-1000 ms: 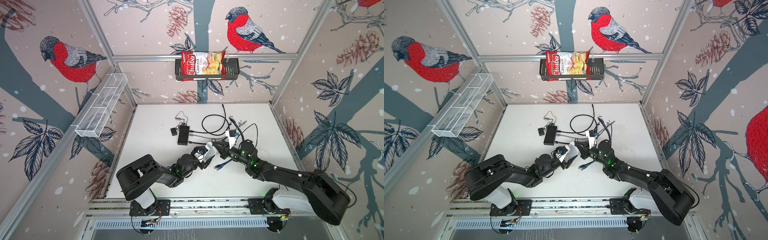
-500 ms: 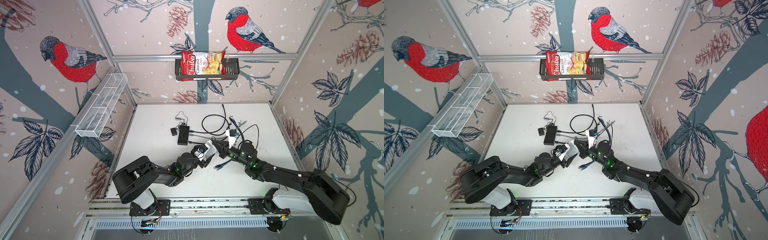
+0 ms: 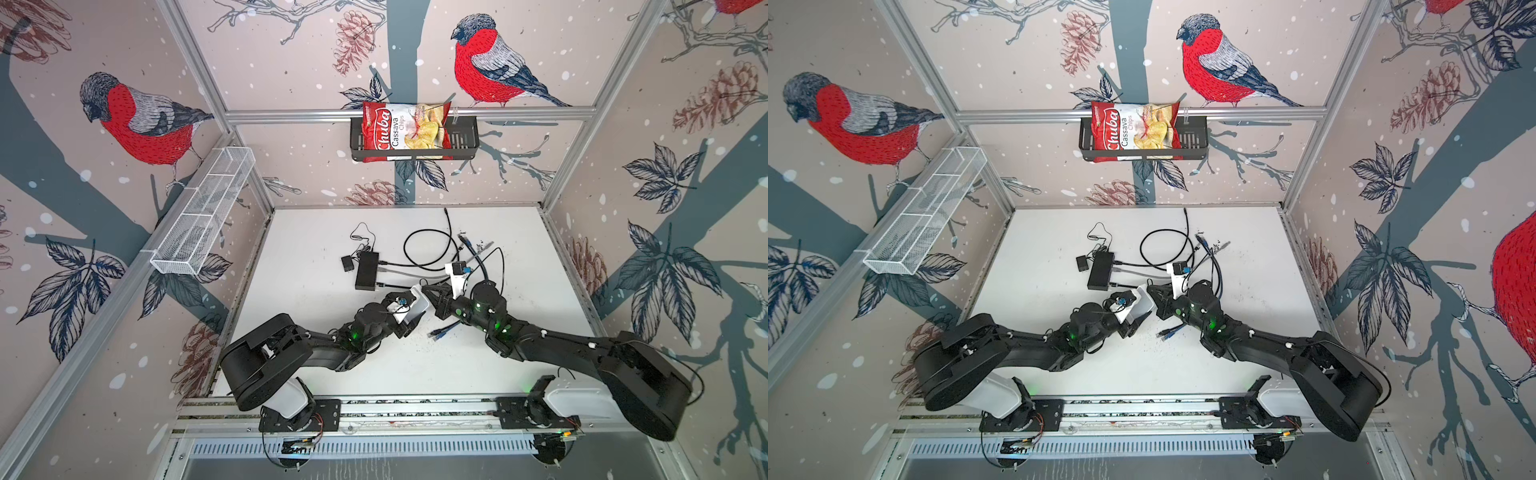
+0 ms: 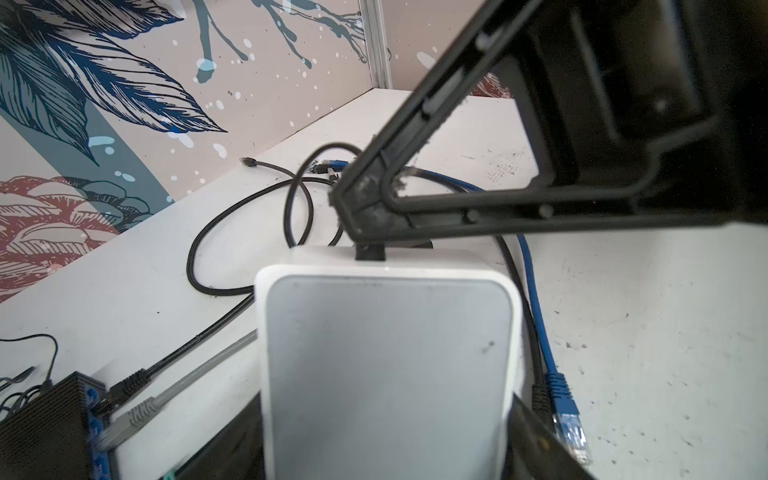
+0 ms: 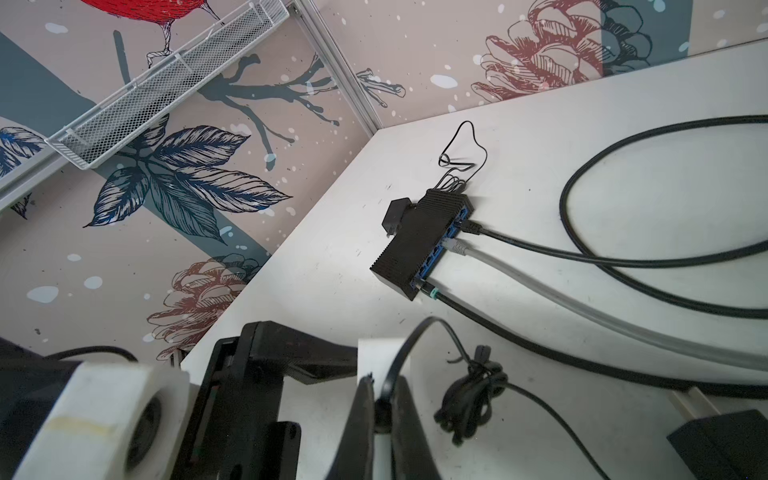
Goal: Insert the plug into the switch port
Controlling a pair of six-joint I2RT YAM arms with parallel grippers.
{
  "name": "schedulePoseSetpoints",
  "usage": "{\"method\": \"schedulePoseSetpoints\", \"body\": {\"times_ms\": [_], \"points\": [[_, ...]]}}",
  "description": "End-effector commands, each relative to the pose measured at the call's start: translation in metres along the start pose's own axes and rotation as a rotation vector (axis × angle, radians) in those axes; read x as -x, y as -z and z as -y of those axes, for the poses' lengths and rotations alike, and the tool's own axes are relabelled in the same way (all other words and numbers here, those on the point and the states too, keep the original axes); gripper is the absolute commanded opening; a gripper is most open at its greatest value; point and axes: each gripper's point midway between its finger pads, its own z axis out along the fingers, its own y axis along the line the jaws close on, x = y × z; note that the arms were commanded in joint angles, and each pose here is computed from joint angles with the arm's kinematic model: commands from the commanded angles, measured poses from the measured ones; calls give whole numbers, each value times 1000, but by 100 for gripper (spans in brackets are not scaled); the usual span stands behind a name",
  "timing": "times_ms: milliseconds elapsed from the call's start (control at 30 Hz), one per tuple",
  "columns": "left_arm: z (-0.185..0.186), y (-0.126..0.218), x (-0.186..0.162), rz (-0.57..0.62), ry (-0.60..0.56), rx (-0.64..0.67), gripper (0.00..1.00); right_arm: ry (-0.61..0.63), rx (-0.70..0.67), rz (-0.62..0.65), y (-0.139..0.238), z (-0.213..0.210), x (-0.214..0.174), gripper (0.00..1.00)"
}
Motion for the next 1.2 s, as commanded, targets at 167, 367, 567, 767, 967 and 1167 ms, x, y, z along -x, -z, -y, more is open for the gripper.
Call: {"method": "schedulePoseSetpoints", "body": {"times_ms": [167, 367, 567, 767, 967, 1167], "points": [[-25, 42, 130, 541, 52, 94, 26, -53, -11, -225, -3, -1, -30, 12], [-27, 19, 59, 207, 207, 114, 28, -40, -58, -214, -6, 11, -5, 19], [-24, 18, -2, -44, 343, 142, 31, -51, -93, -207, 1, 30, 12, 41], [-24, 31, -50, -255, 456, 206, 32, 2, -186, -152, 22, 52, 39, 56], [-29, 52, -93, -498, 528, 329, 34, 40, -348, -91, 44, 84, 67, 57], [-31, 62, -105, -576, 571, 379, 40, 23, -397, -61, 53, 100, 77, 57]]}}
